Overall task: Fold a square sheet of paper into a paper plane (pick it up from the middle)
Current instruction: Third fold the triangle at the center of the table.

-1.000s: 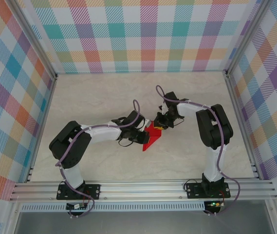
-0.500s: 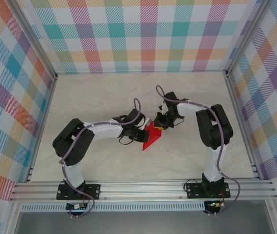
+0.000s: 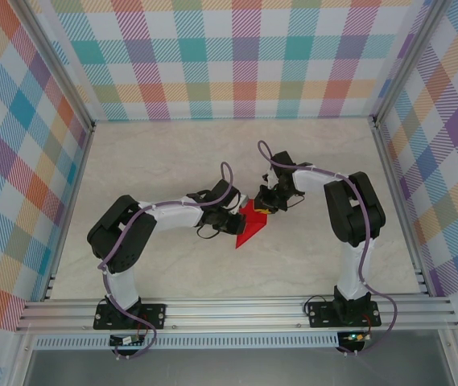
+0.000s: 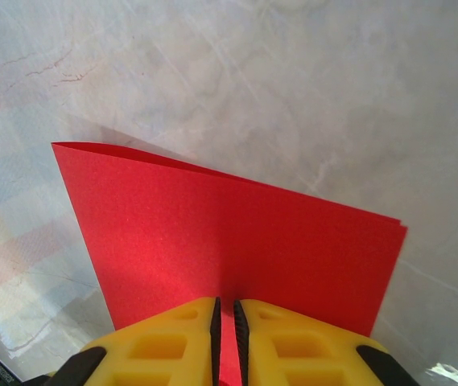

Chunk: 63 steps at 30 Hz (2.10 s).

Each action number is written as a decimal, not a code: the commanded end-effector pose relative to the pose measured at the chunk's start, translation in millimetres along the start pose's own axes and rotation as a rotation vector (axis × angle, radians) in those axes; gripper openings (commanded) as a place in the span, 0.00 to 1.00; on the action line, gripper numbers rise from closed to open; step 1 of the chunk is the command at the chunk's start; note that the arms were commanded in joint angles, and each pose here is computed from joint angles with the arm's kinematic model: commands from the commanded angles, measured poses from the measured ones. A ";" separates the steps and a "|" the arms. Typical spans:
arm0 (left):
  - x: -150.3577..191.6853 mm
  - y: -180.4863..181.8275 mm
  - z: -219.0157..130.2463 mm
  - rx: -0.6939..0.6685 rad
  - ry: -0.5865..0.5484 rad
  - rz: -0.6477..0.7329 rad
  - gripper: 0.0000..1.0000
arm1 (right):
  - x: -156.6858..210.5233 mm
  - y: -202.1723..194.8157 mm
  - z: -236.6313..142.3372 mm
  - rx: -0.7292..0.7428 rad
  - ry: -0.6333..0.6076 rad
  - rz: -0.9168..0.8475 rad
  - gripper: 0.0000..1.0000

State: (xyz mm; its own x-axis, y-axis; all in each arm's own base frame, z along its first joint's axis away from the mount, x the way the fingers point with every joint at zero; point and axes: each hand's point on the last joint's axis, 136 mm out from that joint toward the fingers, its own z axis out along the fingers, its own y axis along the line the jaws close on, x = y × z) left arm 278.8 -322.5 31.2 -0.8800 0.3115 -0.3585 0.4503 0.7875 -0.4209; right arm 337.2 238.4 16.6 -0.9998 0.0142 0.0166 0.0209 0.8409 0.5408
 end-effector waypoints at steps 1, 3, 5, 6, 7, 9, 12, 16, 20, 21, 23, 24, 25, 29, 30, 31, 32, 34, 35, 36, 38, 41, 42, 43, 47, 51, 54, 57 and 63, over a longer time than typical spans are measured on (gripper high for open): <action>1.8 11.6 -3.5 -0.039 0.004 -0.028 0.01 | 9.0 -19.7 9.5 0.078 0.027 0.023 0.17; 3.0 13.0 -3.3 -0.041 0.000 -0.030 0.01 | 9.2 -19.9 9.8 0.077 0.027 0.025 0.17; 3.8 12.5 -1.4 -0.034 0.008 -0.031 0.01 | 9.4 -21.3 9.7 0.084 0.025 0.025 0.17; 3.8 12.8 0.3 -0.036 0.012 -0.031 0.01 | 9.7 -22.6 10.1 0.089 0.025 0.025 0.17; 3.0 14.1 0.8 -0.043 0.011 -0.036 0.01 | 9.7 -23.0 10.5 0.089 0.025 0.025 0.17; 3.2 15.4 1.4 -0.047 0.005 -0.039 0.01 | 10.4 -22.7 11.0 0.085 0.027 0.027 0.17; 2.3 16.1 0.9 -0.052 0.001 -0.041 0.01 | 11.4 -23.3 11.2 0.085 0.028 0.028 0.17; 2.7 17.1 -0.2 -0.057 -0.004 -0.044 0.01 | 10.9 -23.3 10.7 0.087 0.026 0.026 0.17; 3.4 17.6 1.2 -0.058 -0.002 -0.046 0.01 | 11.0 -23.2 10.2 0.088 0.025 0.027 0.17; 3.5 17.9 1.7 -0.060 0.001 -0.047 0.02 | 10.8 -23.6 10.0 0.089 0.025 0.028 0.17; 5.9 21.2 2.9 -0.070 0.004 -0.053 0.02 | 11.2 -23.9 10.0 0.092 0.026 0.028 0.17; 7.0 21.1 3.4 -0.068 0.006 -0.056 0.02 | 11.2 -23.7 10.0 0.091 0.026 0.028 0.17; 6.9 20.6 4.0 -0.062 0.005 -0.055 0.02 | 11.4 -23.8 10.0 0.091 0.026 0.029 0.18; 9.2 22.4 8.0 -0.066 0.020 -0.059 0.01 | 11.3 -23.1 9.5 0.089 0.025 0.030 0.18; 10.6 23.9 8.5 -0.073 0.025 -0.061 0.01 | 11.3 -22.2 9.2 0.086 0.024 0.029 0.18; 11.7 25.2 9.5 -0.079 0.028 -0.062 0.02 | 10.9 -21.5 8.3 0.084 0.022 0.032 0.19; 13.2 26.0 9.4 -0.081 0.030 -0.061 0.01 | 10.2 -20.5 7.4 0.082 0.019 0.030 0.20; 15.4 26.8 10.6 -0.079 0.035 -0.063 0.02 | 7.4 -16.3 3.7 0.072 0.007 0.031 0.21; 16.3 26.8 11.2 -0.077 0.038 -0.062 0.02 | 6.4 -13.3 2.1 0.064 0.003 0.028 0.21; 16.7 25.4 11.9 -0.068 0.040 -0.062 0.02 | 4.3 -7.9 -1.3 0.048 -0.006 0.021 0.21; 16.9 22.7 12.8 -0.050 0.041 -0.060 0.01 | -0.3 1.3 -10.2 0.028 -0.026 0.014 0.23; 14.7 17.1 12.2 -0.025 0.040 -0.046 0.01 | -5.4 13.0 -22.8 0.006 -0.058 -0.003 0.25; 13.7 16.9 12.0 -0.024 0.037 -0.044 0.01 | -6.3 15.5 -25.8 0.002 -0.064 -0.005 0.25; 13.2 16.8 11.4 -0.024 0.036 -0.042 0.01 | -8.1 17.7 -30.1 0.001 -0.075 -0.008 0.26; 14.4 15.5 12.1 -0.017 0.045 -0.033 0.01 | -10.3 25.3 -45.8 -0.003 -0.116 -0.026 0.27; 13.2 13.4 11.7 -0.009 0.046 -0.026 0.02 | -0.7 28.4 -55.1 -0.026 -0.136 -0.014 0.24; 12.1 12.4 11.7 -0.005 0.046 -0.023 0.01 | 17.3 31.1 -56.1 -0.111 -0.150 0.025 0.19; 12.4 12.2 12.1 -0.003 0.047 -0.021 0.01 | 39.9 29.9 -55.9 -0.200 -0.169 0.085 0.13; 14.2 11.1 12.2 0.005 0.054 -0.023 0.02 | 92.3 41.2 -41.3 -0.332 -0.152 0.105 0.09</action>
State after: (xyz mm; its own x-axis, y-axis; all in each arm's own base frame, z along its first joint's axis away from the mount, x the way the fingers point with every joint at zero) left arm 277.3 -320.6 22.0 -0.8883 0.3073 -0.3414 0.4382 0.7897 -0.4293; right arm 247.1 227.4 52.1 -0.9826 0.1856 -0.0004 0.1337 0.7096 0.6918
